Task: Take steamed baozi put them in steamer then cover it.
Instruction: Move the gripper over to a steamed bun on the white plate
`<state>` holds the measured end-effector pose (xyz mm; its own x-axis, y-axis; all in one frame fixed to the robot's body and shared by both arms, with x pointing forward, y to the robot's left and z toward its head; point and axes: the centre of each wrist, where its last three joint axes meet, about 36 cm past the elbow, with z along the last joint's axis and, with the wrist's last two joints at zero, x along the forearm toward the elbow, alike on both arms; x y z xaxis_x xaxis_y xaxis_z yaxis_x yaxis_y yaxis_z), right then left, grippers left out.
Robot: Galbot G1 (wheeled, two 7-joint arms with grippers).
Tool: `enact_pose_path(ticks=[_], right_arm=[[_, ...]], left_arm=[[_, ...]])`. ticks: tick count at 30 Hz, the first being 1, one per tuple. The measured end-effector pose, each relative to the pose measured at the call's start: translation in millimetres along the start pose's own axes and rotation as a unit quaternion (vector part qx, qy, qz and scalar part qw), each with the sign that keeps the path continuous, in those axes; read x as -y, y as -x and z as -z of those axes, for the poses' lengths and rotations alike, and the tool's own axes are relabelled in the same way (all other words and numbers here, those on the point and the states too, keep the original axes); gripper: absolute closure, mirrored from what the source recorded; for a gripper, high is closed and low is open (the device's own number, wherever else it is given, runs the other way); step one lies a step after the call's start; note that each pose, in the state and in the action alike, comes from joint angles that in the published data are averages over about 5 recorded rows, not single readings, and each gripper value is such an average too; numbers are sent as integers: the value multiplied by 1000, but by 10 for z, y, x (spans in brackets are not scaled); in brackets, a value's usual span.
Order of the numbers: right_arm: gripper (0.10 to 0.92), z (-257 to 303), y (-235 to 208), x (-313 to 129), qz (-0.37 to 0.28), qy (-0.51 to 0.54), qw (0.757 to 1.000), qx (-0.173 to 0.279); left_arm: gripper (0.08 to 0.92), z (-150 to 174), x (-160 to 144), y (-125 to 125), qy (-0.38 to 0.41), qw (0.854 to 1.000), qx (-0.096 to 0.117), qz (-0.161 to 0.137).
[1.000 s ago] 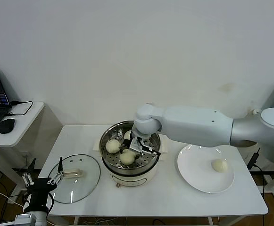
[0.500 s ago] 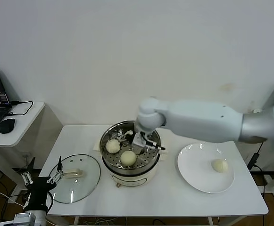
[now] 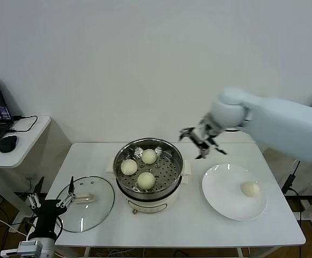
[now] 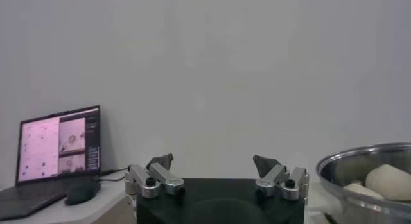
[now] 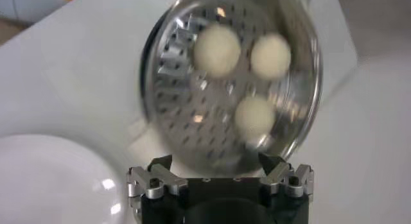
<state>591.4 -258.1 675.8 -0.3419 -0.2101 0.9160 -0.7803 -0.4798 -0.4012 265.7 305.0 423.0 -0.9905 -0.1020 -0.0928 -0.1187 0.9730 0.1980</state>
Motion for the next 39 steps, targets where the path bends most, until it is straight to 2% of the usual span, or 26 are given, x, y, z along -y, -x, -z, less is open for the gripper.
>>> enact_pose_path(ticks=[9, 20, 29, 39], right_arm=[[200, -766, 191, -859, 17, 123, 992, -30], [199, -1234, 627, -1620, 45, 204, 975, -73], [200, -1448, 974, -1925, 63, 234, 965, -100], [199, -1560, 1315, -1957, 58, 248, 961, -106]], left_arm=[[177, -2, 44, -7, 3, 1000, -1, -13], [177, -1, 82, -30, 6, 1000, -5, -18], [177, 1, 50, -69, 11, 1000, -9, -14], [177, -11, 40, -79, 11, 1000, -11, -11]])
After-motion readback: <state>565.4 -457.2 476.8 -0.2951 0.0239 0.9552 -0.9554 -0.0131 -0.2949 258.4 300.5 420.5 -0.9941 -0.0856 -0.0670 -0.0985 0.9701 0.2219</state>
